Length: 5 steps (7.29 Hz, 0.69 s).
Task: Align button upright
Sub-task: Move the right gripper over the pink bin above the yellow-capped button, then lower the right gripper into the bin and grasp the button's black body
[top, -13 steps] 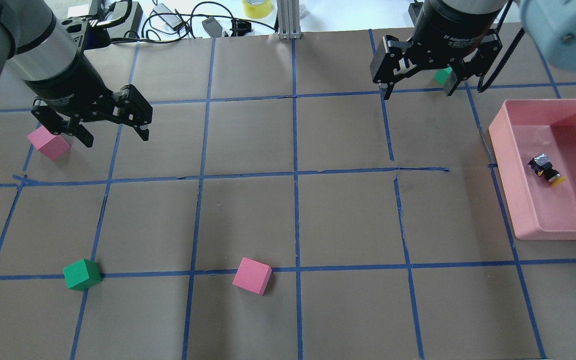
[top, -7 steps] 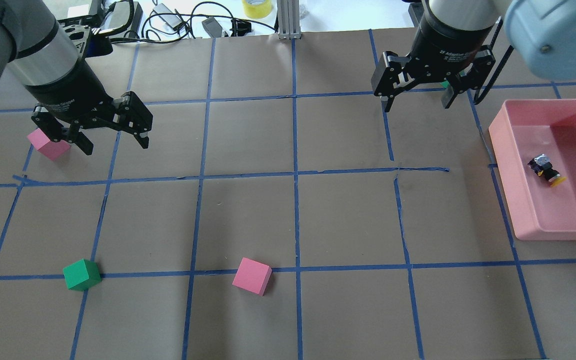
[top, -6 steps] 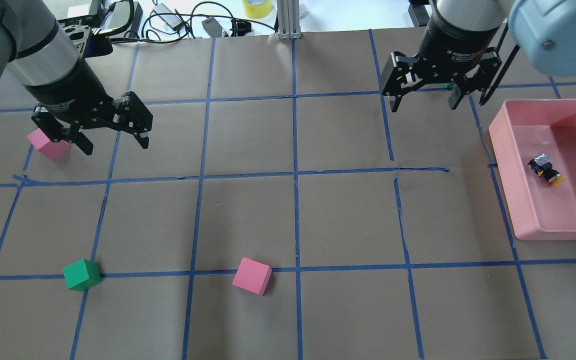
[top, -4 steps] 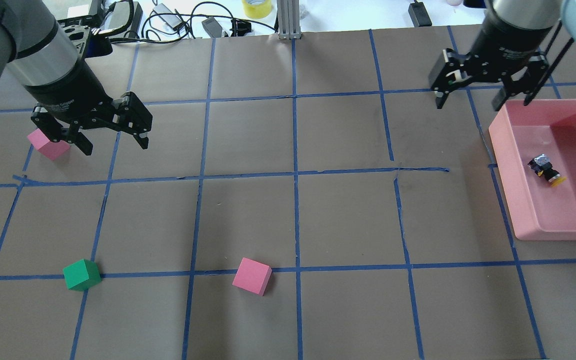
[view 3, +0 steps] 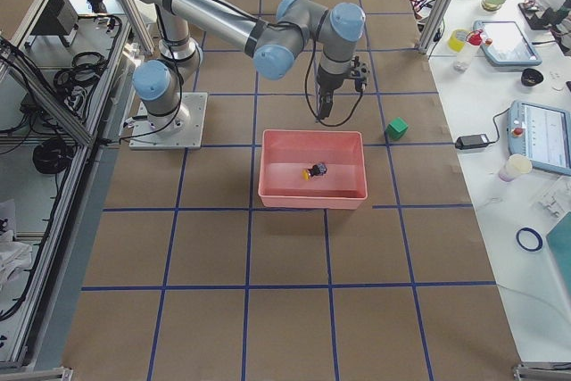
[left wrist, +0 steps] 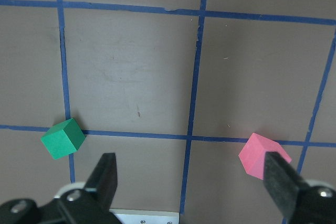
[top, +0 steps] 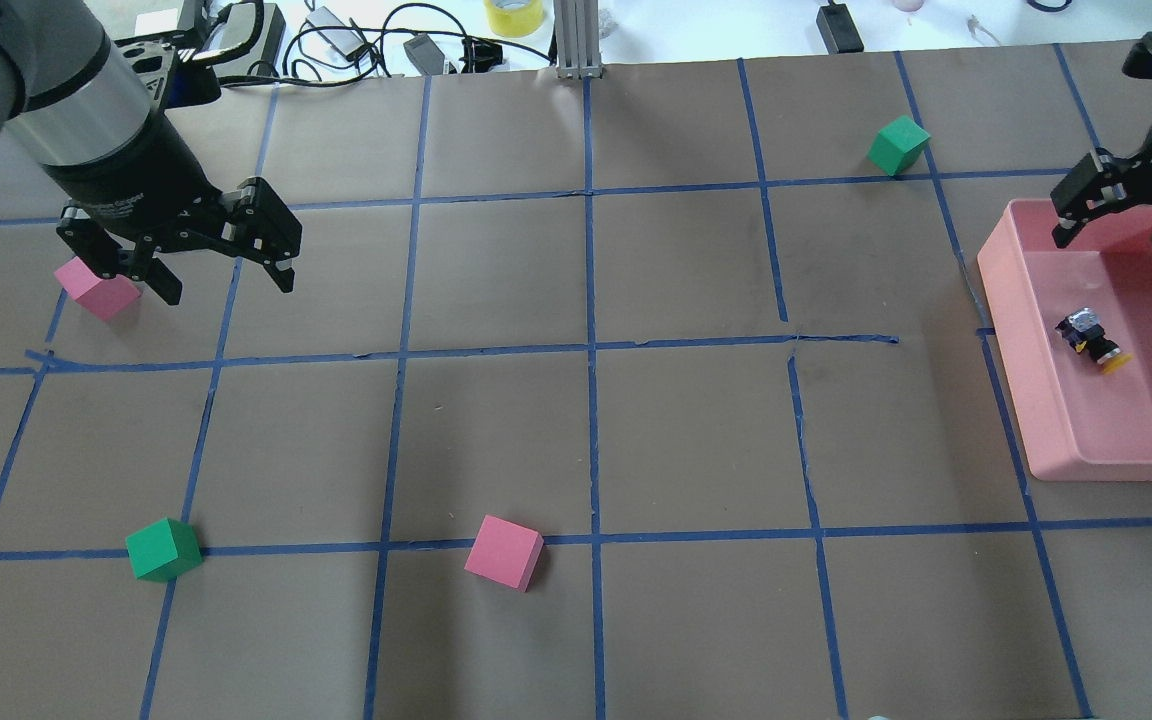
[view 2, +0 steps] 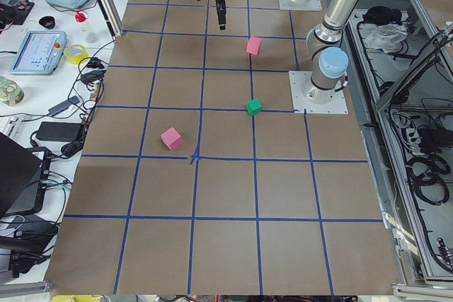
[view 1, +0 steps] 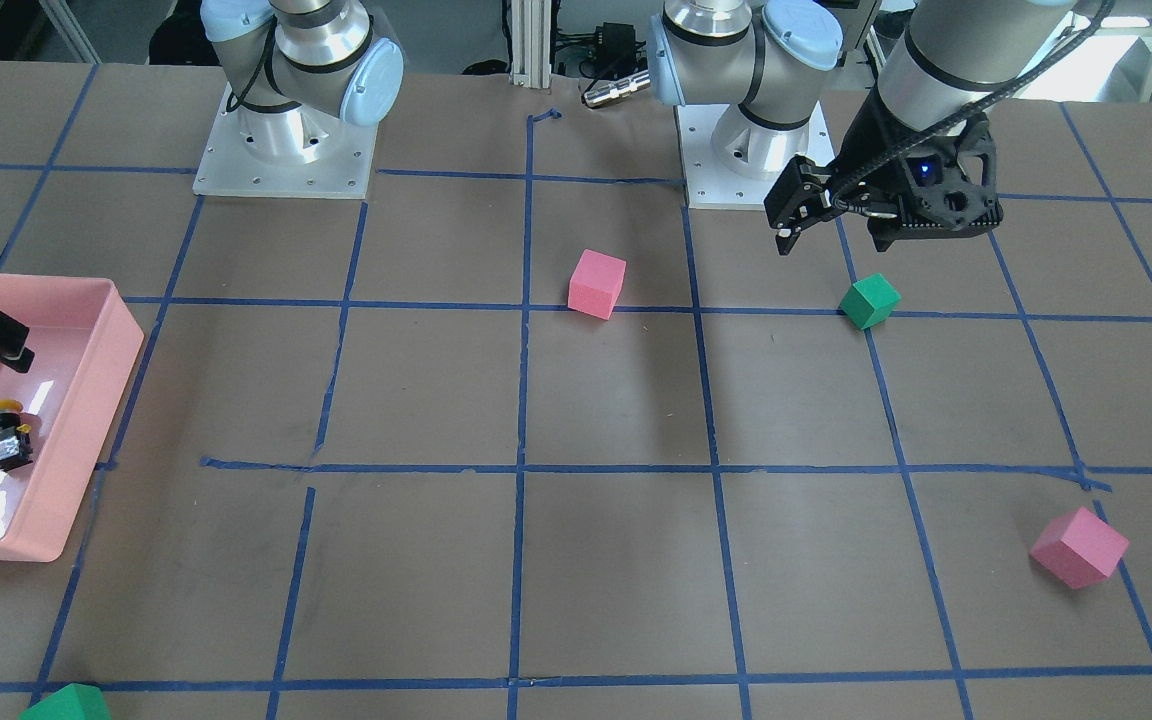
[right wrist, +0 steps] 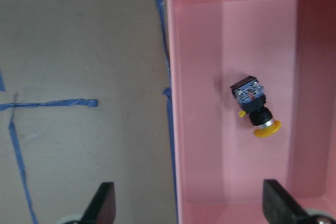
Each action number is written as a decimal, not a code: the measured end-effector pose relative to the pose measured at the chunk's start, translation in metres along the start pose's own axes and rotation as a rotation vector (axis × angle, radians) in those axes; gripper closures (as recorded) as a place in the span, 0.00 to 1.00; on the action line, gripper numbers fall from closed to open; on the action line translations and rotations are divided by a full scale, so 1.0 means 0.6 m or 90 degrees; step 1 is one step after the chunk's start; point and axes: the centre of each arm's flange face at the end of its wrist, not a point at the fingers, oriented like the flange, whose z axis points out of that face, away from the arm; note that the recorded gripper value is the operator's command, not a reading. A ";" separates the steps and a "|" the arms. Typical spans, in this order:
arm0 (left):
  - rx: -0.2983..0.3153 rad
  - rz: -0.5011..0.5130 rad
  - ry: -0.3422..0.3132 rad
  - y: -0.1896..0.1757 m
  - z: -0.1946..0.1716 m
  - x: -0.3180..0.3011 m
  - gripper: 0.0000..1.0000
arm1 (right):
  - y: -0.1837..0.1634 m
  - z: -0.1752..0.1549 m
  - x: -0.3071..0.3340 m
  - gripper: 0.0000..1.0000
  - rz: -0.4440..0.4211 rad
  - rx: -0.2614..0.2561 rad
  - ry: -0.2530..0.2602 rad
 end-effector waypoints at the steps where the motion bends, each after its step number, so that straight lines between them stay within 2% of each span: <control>1: -0.001 0.000 0.000 0.000 0.001 0.000 0.00 | -0.008 0.037 0.027 0.00 -0.008 0.010 0.015; 3: -0.005 0.001 0.001 0.002 0.004 0.001 0.00 | -0.012 0.118 0.070 0.00 -0.016 0.021 0.037; 5: -0.003 0.001 0.003 0.006 0.002 0.002 0.00 | -0.006 0.170 0.096 0.00 -0.018 0.029 0.040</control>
